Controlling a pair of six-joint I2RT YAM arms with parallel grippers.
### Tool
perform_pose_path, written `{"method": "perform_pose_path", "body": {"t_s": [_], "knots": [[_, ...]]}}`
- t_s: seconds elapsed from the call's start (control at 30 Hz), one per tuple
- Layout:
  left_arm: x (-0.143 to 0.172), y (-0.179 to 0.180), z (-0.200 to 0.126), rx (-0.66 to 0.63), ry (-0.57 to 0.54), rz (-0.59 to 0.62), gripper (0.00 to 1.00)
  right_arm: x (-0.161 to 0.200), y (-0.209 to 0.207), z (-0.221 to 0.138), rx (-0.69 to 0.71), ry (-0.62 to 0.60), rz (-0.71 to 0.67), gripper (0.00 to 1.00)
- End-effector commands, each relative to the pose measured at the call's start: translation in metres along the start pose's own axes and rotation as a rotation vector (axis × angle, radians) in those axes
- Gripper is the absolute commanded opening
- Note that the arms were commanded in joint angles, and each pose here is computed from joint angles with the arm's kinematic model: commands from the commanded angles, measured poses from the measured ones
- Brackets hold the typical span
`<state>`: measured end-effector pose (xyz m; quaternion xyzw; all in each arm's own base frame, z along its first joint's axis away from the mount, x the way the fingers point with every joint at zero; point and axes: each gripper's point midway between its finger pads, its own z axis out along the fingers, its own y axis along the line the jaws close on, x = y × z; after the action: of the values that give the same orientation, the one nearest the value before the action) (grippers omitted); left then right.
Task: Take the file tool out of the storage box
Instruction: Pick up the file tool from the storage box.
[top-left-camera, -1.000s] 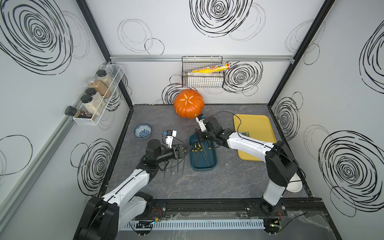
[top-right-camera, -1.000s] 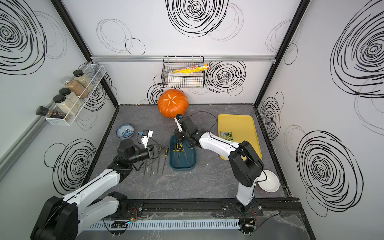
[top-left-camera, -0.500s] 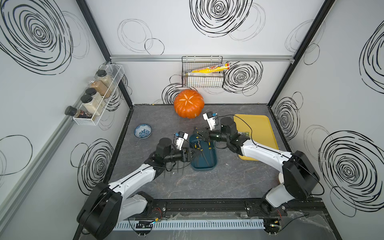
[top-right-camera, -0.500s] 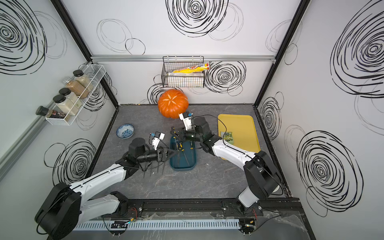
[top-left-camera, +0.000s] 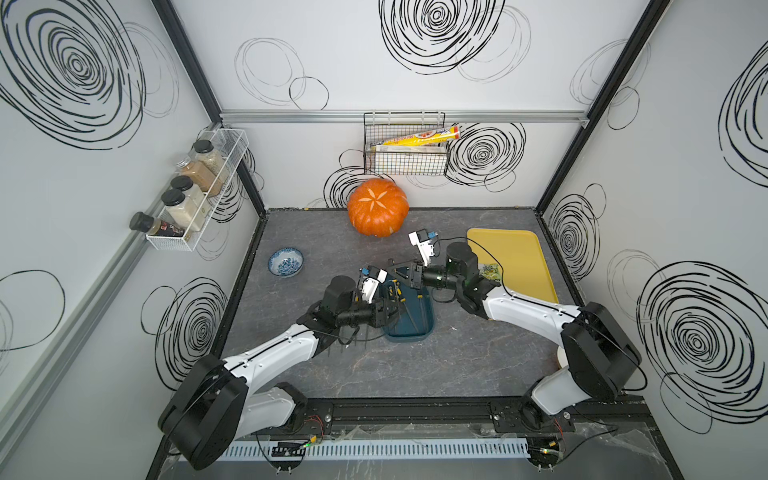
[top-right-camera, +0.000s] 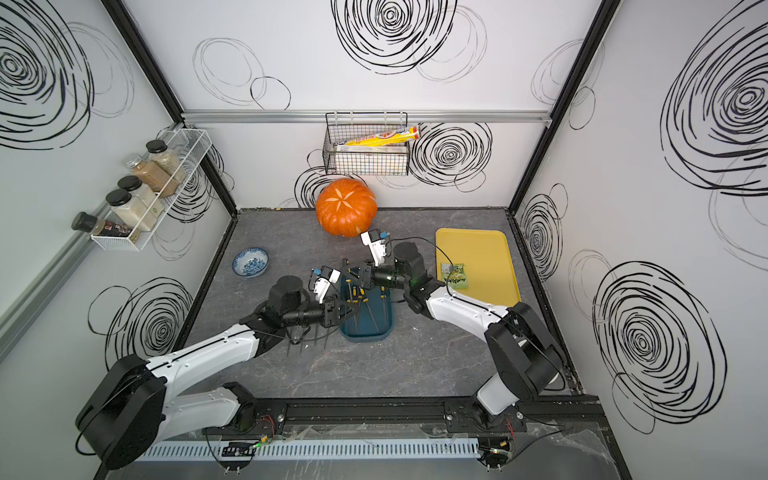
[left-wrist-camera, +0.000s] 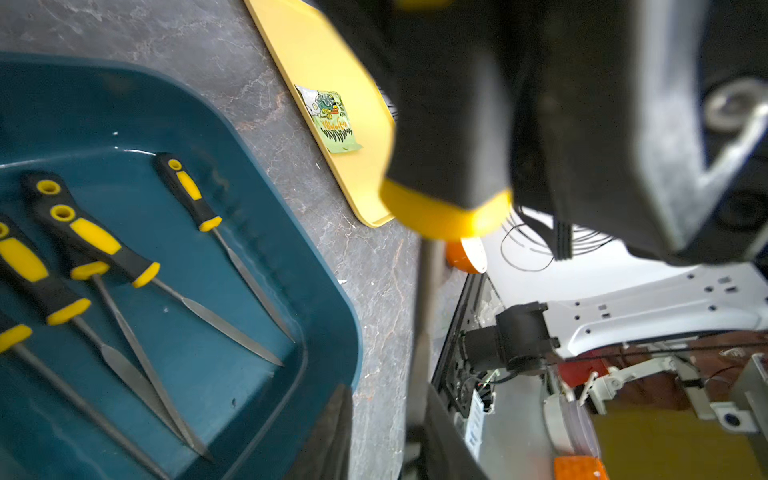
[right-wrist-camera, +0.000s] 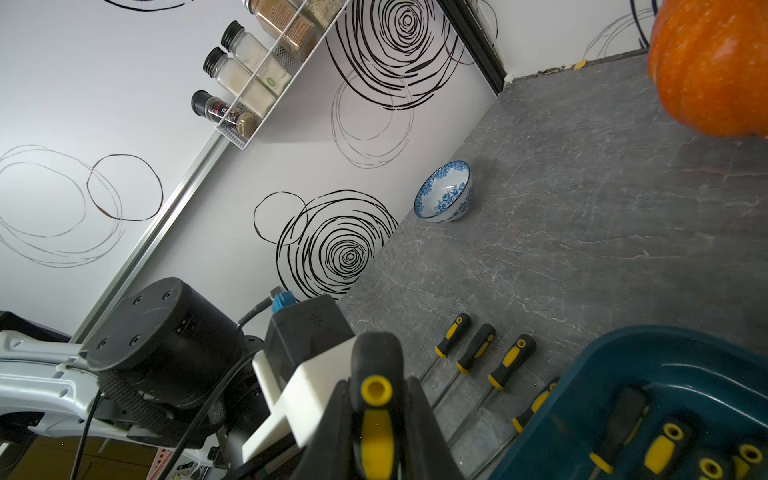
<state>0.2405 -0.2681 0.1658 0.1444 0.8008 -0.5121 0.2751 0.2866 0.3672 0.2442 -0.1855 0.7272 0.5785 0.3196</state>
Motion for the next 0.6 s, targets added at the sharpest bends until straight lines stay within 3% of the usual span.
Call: {"method": "perform_pose_path", "body": {"t_s": [0.0, 0.07, 0.23, 0.3, 0.37, 0.4, 0.47, 0.57], "knots": [[-0.012, -0.009, 0.001, 0.021, -0.029, 0.040, 0.18, -0.011, 0.021, -0.008, -0.054, -0.051, -0.040, 0.11], [-0.011, -0.007, 0.003, 0.021, -0.021, 0.033, 0.08, -0.010, 0.022, -0.009, -0.063, -0.051, -0.039, 0.12], [-0.010, -0.006, 0.004, 0.015, -0.018, 0.031, 0.00, -0.003, 0.018, -0.013, -0.059, -0.050, -0.037, 0.21], [-0.011, -0.005, 0.003, 0.011, -0.022, 0.033, 0.00, 0.003, 0.019, -0.015, -0.078, -0.048, -0.039, 0.55], [-0.010, -0.003, 0.004, 0.002, -0.015, 0.031, 0.00, 0.009, 0.017, -0.016, -0.077, -0.031, -0.039, 0.79], [-0.010, -0.002, 0.004, -0.010, -0.009, 0.025, 0.00, 0.010, 0.016, -0.017, -0.065, -0.022, -0.046, 0.85], [-0.011, 0.011, 0.003, -0.084, -0.016, -0.005, 0.00, 0.011, 0.013, -0.018, -0.036, 0.006, -0.068, 0.88], [-0.009, 0.049, -0.007, -0.363, -0.002, -0.060, 0.00, 0.010, 0.001, -0.030, 0.079, 0.030, -0.138, 0.88]]}}
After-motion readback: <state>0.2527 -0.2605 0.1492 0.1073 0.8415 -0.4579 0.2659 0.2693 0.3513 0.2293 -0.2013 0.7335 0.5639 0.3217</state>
